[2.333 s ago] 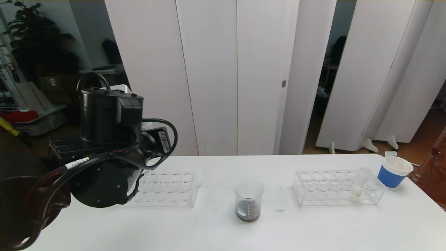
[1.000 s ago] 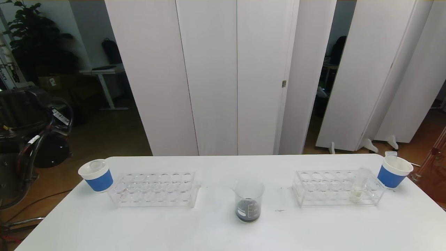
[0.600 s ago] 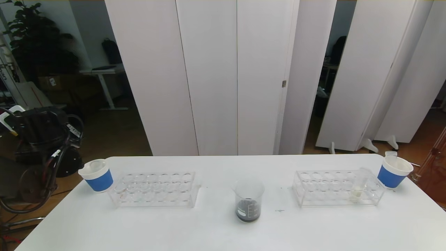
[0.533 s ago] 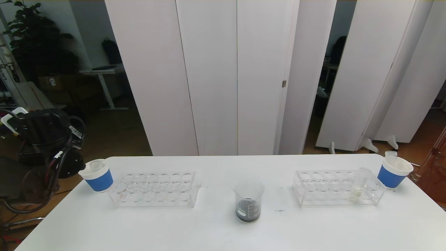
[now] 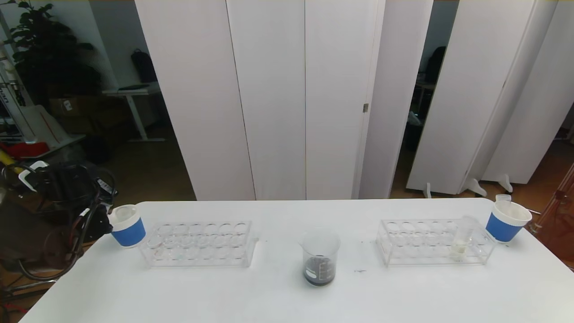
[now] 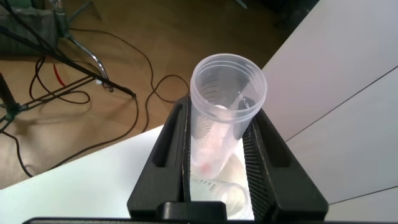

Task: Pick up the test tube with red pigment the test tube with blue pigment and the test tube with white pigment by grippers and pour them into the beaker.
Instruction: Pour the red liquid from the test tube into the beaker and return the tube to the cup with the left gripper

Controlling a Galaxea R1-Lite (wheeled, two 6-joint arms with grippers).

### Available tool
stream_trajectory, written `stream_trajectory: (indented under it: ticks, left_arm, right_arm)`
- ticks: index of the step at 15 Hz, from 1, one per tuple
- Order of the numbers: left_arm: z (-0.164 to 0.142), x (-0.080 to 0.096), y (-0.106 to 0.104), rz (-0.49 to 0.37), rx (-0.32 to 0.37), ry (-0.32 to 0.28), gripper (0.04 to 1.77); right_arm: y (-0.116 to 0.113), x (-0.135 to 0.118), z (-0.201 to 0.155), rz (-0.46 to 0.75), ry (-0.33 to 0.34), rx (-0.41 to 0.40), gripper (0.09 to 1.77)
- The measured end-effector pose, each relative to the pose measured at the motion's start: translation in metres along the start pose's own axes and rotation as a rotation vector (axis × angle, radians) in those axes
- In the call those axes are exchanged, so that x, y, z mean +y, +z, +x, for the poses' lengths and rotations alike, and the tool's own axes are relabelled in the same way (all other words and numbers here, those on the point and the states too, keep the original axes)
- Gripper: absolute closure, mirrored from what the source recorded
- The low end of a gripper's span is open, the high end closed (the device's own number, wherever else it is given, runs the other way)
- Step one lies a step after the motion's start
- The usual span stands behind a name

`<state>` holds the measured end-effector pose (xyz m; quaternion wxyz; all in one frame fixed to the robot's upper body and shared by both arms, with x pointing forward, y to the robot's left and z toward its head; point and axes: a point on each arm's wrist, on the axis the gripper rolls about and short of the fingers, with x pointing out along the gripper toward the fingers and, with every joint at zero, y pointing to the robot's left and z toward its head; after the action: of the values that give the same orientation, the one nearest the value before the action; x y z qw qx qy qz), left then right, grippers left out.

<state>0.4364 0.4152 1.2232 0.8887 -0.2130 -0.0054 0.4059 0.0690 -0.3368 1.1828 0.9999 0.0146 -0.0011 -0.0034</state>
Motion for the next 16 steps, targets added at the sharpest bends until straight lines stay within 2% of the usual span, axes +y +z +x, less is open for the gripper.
stream_trajectory:
  ticks: [4, 7, 14, 15, 16]
  left_arm:
    - [0.005, 0.003, -0.011, -0.011, 0.022, 0.007, 1.23]
    - [0.008, 0.003, -0.019, -0.030, 0.066, -0.026, 1.23]
    - [0.011, 0.005, -0.027, -0.024, 0.083, -0.020, 1.23]
    - [0.011, 0.005, -0.028, -0.022, 0.087, -0.020, 1.15]
    - [0.011, 0.004, -0.030, -0.018, 0.092, -0.021, 0.91]
  right_arm:
    - [0.000, 0.000, 0.000, 0.000, 0.000, 0.000, 0.11]
    - [0.000, 0.000, 0.000, 0.000, 0.001, 0.001, 0.11]
    - [0.000, 0.000, 0.000, 0.000, 0.000, 0.000, 0.11]
    - [0.000, 0.000, 0.000, 0.000, 0.000, 0.000, 0.11]
    - [0.000, 0.000, 0.000, 0.000, 0.000, 0.001, 0.11]
